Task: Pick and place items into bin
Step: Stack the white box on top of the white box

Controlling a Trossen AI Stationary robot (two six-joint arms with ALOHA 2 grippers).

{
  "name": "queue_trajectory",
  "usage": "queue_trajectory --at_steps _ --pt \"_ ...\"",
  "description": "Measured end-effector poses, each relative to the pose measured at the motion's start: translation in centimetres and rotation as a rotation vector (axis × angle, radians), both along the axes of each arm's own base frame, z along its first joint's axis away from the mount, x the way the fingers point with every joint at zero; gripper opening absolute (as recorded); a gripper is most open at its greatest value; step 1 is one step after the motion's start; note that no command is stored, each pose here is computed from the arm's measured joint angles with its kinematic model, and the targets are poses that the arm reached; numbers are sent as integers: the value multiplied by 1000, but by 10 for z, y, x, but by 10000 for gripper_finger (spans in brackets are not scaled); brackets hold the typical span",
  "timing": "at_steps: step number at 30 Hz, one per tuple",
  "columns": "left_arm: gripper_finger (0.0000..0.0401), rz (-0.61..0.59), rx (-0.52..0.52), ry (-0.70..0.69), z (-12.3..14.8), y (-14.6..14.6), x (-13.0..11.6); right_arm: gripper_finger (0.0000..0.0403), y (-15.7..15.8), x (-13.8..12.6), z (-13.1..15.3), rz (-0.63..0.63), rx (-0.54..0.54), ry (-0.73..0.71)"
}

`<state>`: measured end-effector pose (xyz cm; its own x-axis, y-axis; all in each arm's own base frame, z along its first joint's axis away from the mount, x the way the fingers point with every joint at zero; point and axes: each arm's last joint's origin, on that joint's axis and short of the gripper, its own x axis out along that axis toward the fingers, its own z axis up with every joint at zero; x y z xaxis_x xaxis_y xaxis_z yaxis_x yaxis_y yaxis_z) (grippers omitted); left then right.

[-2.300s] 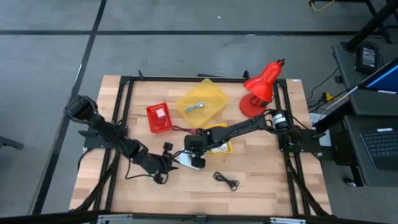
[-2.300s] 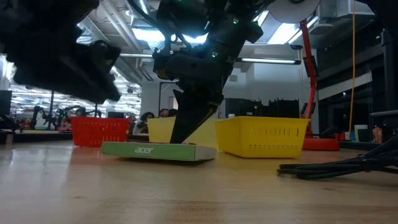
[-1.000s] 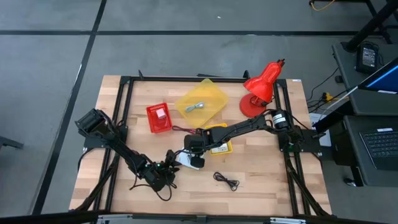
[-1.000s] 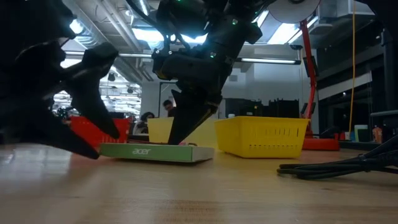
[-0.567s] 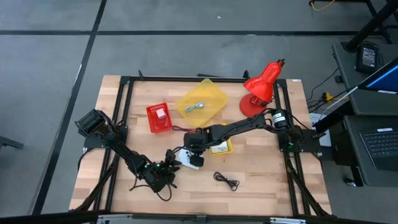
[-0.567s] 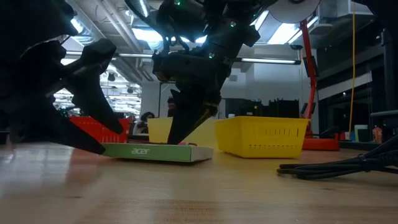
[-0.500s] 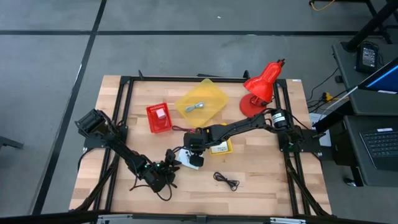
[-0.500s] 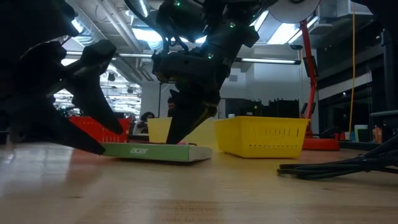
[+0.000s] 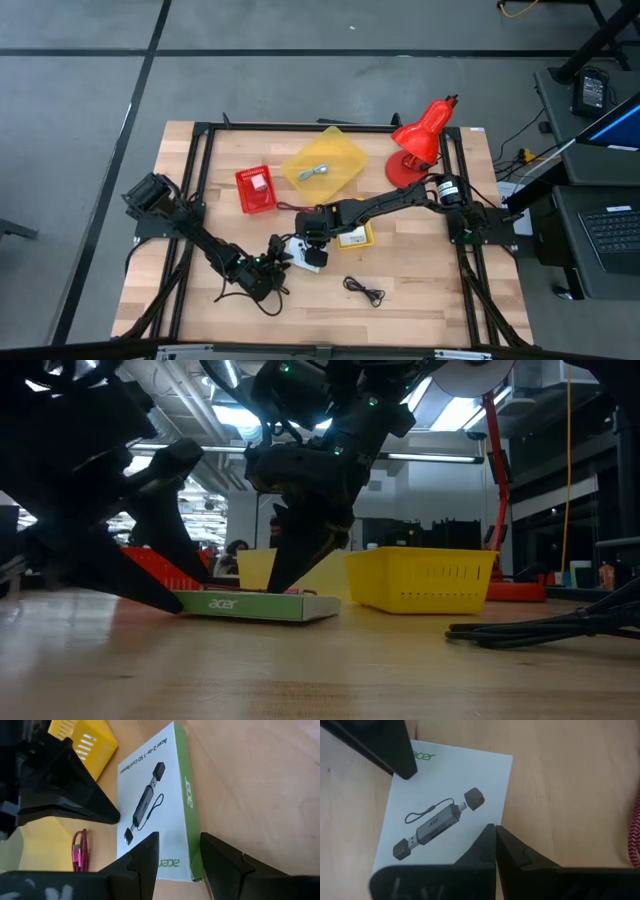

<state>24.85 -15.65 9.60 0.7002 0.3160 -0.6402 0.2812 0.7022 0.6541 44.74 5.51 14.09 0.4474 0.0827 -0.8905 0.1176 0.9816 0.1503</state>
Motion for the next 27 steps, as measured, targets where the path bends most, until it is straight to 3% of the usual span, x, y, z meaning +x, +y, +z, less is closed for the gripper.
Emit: queue_trajectory --at_steps 7,18,27 --pt "139 9 14 16 0 7 4 0 0 0 0 13 17 5" --pt "139 -57 160 20 12 0 16 0 0 -1 0 22 13 11" --pt "139 -18 255 24 13 3 15 0 0 -1 0 33 16 9"
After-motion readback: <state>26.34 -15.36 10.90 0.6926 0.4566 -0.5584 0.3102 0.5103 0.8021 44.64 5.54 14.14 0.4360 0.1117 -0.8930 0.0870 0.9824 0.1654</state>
